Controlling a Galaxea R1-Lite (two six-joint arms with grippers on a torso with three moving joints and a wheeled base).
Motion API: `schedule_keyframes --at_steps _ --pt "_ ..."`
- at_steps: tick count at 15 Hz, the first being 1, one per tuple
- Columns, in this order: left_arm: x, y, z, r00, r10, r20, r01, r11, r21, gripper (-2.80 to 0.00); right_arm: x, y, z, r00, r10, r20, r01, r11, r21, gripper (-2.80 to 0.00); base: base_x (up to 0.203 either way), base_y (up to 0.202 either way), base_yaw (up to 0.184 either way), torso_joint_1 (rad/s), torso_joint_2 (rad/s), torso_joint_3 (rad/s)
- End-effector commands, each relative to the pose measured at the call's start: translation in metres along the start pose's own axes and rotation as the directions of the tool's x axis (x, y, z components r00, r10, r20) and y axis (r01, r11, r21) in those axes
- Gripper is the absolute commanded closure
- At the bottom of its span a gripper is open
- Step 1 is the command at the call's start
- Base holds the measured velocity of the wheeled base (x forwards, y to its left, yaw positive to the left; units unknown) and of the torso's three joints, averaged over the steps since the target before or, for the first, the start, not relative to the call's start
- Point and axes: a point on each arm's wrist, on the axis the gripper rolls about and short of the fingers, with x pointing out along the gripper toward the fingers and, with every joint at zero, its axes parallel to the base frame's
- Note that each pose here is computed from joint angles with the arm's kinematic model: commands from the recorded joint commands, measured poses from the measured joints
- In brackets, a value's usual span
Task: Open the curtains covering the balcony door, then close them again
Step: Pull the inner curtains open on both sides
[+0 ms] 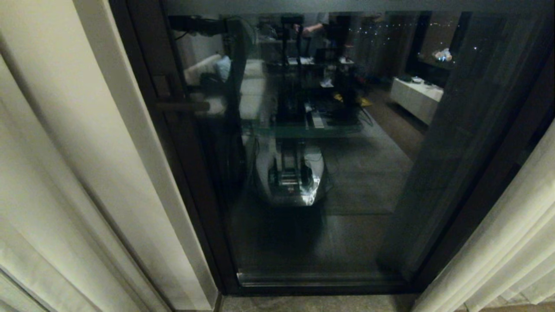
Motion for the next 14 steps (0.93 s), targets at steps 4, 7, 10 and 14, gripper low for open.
schedule_keyframes --at_steps 4,7,10,14 --pt "-0.02 -0.006 -0.001 1.0 -0.016 0.013 0.016 1.0 -0.001 0.0 0.0 0.0 0.0 1.0 0.001 -0.002 -0.001 1.0 0.0 0.0 0.0 0.0 0.0 0.0 0.0 0.0" --pt "-0.034 -0.014 -0.021 0.997 -0.063 -0.04 0.062 0.998 -0.024 0.0 0.0 0.0 0.0 1.0 0.001 -0.001 -0.001 1.0 0.0 0.0 0.0 0.0 0.0 0.0 0.0 0.0" --pt "-0.047 -0.038 -0.048 0.96 -0.255 -0.111 0.246 0.965 -0.086 0.0 0.0 0.0 0.0 1.0 0.001 -0.001 -0.001 1.0 0.0 0.0 0.0 0.0 0.0 0.0 0.0 0.0" --pt "-0.081 -0.055 -0.097 0.862 -0.446 -0.24 0.42 0.895 -0.153 0.0 0.0 0.0 0.0 1.0 0.001 -0.001 -0.001 1.0 0.0 0.0 0.0 0.0 0.0 0.0 0.0 0.0"
